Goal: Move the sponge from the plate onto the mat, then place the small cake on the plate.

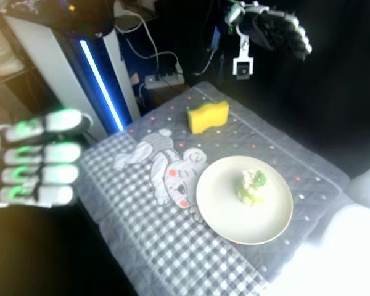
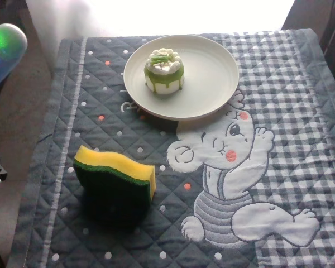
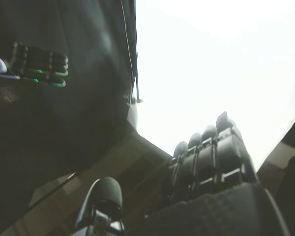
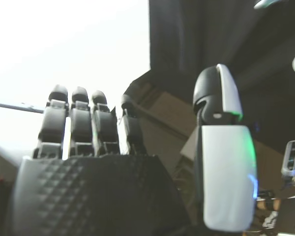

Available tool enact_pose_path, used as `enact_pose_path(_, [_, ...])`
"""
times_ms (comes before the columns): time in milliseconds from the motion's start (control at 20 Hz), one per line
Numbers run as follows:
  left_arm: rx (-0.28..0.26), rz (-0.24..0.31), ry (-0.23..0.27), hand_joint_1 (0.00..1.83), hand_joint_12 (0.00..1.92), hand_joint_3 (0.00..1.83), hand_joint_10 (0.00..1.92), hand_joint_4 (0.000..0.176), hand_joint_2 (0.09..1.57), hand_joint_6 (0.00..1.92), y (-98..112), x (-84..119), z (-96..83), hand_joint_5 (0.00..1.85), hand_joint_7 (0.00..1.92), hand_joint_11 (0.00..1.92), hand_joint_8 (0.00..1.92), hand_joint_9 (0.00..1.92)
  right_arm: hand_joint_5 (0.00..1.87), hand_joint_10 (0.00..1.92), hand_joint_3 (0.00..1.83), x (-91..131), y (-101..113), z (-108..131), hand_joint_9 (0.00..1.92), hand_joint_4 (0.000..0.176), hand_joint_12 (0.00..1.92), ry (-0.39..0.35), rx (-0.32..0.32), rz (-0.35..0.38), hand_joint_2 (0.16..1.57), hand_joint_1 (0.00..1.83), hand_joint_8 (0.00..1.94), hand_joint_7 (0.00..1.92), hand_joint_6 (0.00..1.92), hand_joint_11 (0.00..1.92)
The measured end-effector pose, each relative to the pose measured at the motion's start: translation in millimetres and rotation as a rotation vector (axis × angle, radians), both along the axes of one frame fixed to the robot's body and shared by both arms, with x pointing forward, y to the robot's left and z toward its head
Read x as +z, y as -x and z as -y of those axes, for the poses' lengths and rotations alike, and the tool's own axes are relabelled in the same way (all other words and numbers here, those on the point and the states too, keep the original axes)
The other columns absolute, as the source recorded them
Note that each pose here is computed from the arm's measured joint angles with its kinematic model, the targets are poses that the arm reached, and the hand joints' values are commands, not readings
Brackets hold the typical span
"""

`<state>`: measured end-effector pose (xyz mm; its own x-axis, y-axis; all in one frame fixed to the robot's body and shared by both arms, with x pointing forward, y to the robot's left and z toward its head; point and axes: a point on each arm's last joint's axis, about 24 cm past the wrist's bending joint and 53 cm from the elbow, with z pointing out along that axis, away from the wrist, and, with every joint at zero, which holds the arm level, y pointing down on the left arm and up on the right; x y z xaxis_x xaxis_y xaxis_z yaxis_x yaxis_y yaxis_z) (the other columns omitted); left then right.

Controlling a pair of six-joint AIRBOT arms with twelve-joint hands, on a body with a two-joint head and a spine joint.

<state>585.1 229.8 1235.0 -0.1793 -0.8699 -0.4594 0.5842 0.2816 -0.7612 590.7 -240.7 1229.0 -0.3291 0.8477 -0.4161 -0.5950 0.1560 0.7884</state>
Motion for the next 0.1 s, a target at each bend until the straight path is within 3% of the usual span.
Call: enact_pose_path(100, [-0.009,0.007,-0.003,0.00,0.00,0.00,0.00,0.000,1.22,0.00,0.5,1.8,3.1,0.00,0.00,0.00,0.00,0.00,0.06,0.01,0.01,0.7,-0.4,1.1,0.14,0.081,0.04,-0.002,-0.004,0.002,1.06,0.56,0.00,0.16,0.02,0.12])
